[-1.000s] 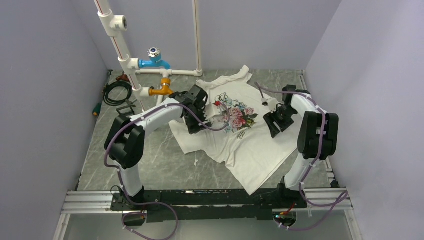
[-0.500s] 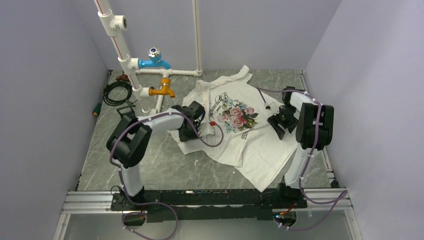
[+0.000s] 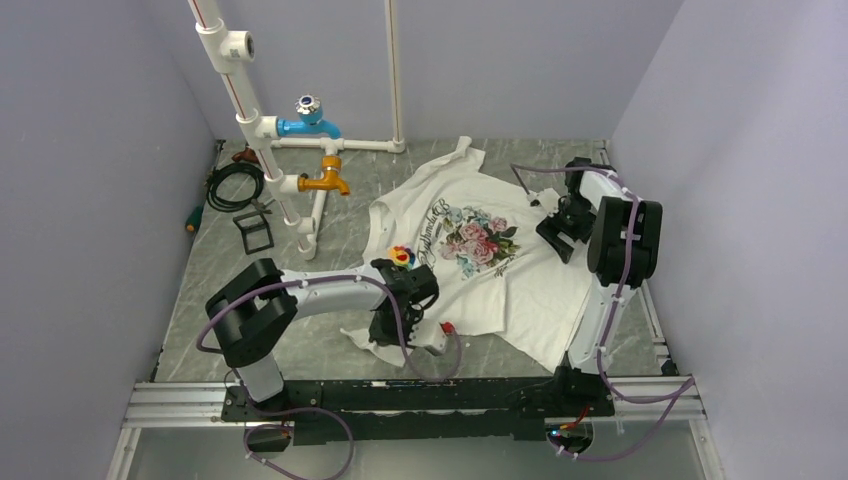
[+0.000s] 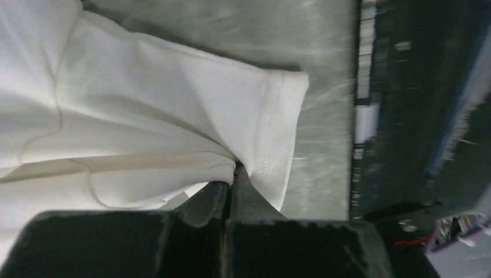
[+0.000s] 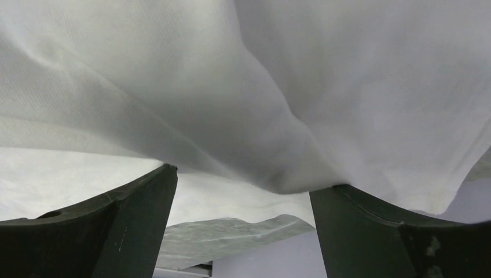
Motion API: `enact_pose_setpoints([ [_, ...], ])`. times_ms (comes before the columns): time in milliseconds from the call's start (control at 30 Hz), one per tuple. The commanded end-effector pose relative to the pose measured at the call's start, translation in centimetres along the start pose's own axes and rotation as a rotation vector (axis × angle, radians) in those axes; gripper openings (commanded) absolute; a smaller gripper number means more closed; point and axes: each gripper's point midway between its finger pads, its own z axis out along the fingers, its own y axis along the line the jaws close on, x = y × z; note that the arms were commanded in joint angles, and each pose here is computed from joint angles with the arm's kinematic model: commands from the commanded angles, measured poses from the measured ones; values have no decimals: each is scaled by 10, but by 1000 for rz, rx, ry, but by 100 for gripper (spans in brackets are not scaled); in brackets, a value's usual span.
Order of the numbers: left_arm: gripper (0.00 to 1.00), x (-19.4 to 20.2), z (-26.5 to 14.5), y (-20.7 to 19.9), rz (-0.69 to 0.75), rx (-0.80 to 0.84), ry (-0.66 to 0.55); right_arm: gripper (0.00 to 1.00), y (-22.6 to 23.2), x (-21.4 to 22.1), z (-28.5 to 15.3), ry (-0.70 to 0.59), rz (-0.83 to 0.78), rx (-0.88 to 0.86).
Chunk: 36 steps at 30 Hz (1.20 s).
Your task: Remove the brooch from the garment
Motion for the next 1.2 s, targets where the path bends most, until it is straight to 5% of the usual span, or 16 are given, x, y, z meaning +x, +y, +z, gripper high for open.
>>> enact_pose_setpoints([
  [0,0,-21,-22,-52,8,213,-107,87,-10,-15,-39,-159,-60,85],
  [67,6,-20,-30,-49,-20,194,-132,88,13,-10,-57,-194,-56,29],
  [200,44,-19,-66,-2,-174,29,-257,85,74,11,-68,-197,-66,-87],
  [333,53,-2,-97,55,-308,-149,-298,77,115,31,-57,-168,-46,-135],
  [533,51,14,-75,109,-314,-351,-215,66,140,37,-24,-105,-29,-153],
  [700,46,13,-43,126,-346,-318,-177,63,136,51,2,-13,-46,-135],
  [1167,30,39,21,0,-97,-24,9,64,88,114,21,123,-143,-86],
])
